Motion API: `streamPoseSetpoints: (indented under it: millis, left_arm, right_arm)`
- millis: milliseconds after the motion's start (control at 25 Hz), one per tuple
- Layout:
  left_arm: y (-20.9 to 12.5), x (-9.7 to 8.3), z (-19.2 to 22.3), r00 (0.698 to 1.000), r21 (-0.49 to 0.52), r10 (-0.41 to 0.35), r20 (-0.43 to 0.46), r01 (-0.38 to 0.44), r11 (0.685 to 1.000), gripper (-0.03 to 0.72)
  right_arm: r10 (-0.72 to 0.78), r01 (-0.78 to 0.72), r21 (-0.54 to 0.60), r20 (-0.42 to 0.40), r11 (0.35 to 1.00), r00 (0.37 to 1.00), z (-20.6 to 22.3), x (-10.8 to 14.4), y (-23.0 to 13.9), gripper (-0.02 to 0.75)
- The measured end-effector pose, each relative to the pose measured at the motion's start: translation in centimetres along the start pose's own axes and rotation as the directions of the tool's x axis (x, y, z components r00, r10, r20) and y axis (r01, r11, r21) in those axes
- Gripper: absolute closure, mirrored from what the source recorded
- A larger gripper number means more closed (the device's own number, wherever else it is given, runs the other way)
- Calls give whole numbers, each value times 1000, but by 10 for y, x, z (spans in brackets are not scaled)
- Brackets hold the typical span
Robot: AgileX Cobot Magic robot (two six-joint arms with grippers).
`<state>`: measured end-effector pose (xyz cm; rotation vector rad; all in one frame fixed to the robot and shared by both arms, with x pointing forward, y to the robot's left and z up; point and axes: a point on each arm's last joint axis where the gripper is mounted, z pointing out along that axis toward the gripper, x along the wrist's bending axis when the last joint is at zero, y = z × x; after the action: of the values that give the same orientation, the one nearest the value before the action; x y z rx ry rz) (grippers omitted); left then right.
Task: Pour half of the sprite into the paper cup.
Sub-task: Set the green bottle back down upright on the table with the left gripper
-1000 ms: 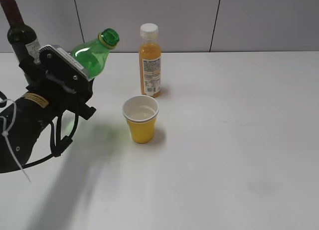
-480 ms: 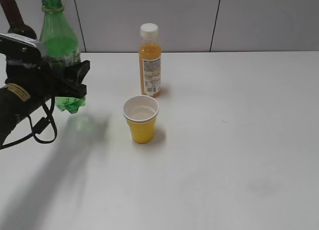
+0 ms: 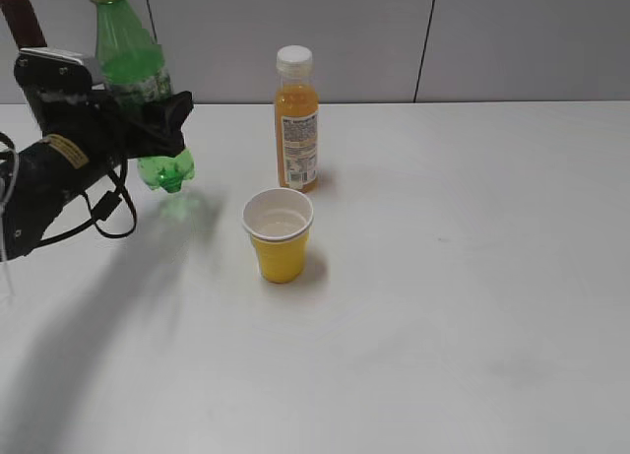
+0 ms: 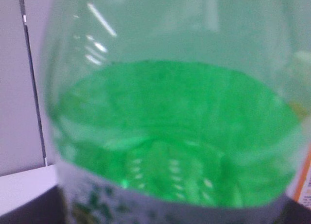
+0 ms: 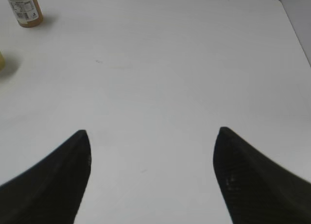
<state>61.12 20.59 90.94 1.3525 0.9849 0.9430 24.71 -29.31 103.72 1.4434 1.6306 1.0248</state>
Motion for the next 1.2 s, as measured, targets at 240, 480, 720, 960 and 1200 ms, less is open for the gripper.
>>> streamPoseSetpoints:
  millis: [240,480,720,960,1200]
  left_arm:
    - [-16,5,27,1000,-3,0,-3,0,1000,217]
    - [-32,10,32,1000,90,0,-18,2,996,218]
    - [-32,11,33,1000,97,-3,-20,5,995,218]
    - [-28,12,33,1000,98,-3,-26,6,995,22]
    - [-17,11,27,1000,93,-2,-28,5,996,-4]
  right_arm:
    - [0,0,0,0,1000,1000,0,0,0,146]
    - [0,0,0,0,1000,1000,0,0,0,146]
    - [0,0,0,0,1000,1000,0,0,0,146]
    - [0,0,0,0,1000,1000,0,0,0,146]
    - [0,0,0,0,1000,1000,0,0,0,146]
